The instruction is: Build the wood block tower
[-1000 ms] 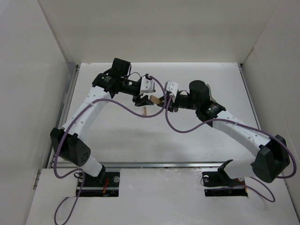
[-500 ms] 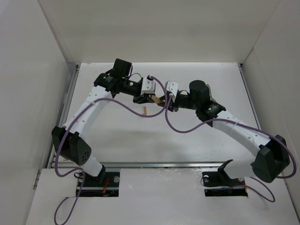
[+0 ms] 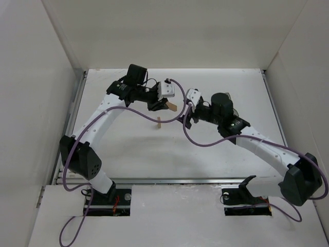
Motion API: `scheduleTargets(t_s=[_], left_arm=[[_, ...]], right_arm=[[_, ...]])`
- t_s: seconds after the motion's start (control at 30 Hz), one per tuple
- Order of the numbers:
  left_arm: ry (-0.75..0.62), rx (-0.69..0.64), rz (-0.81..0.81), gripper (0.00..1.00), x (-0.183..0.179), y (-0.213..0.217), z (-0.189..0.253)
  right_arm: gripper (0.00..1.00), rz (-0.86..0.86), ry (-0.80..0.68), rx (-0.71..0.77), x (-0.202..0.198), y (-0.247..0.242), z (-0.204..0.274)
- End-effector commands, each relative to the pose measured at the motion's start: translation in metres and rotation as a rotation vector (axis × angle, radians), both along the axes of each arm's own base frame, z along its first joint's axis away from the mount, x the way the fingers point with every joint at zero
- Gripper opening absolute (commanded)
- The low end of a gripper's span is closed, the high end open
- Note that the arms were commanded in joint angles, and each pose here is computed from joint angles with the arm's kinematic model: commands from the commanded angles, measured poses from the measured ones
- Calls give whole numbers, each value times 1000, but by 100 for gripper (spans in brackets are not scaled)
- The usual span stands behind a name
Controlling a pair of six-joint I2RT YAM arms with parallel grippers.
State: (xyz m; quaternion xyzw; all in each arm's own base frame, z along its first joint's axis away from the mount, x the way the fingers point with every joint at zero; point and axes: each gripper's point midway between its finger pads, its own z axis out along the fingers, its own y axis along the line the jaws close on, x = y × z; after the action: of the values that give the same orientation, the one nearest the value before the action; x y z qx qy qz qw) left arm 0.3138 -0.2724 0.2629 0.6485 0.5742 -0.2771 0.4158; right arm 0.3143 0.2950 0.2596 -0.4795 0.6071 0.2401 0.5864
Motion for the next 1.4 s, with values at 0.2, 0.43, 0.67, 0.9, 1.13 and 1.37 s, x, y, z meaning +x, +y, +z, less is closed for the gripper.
scheduleTargets(t_s=[0.2, 0.43, 0.67, 0.9, 1.13, 1.37], left_arm=[[39, 147, 295, 0, 39, 5, -42], [-26, 270, 331, 0, 39, -12, -62], [12, 431, 332, 0, 34, -17, -103], [58, 537, 362, 0, 37, -12, -125], [61, 559, 342, 0, 38, -23, -137], [99, 585, 312, 0, 29, -26, -153]], right_arm=[[94, -287, -74, -28, -3, -78, -2], [95, -449, -173, -59, -11, -130, 19], [96, -502, -250, -94, -26, -158, 52], [96, -506, -304, -116, -38, -168, 69], [96, -419, -306, -109, -39, -152, 68], [96, -401, -306, -105, -36, -146, 67]])
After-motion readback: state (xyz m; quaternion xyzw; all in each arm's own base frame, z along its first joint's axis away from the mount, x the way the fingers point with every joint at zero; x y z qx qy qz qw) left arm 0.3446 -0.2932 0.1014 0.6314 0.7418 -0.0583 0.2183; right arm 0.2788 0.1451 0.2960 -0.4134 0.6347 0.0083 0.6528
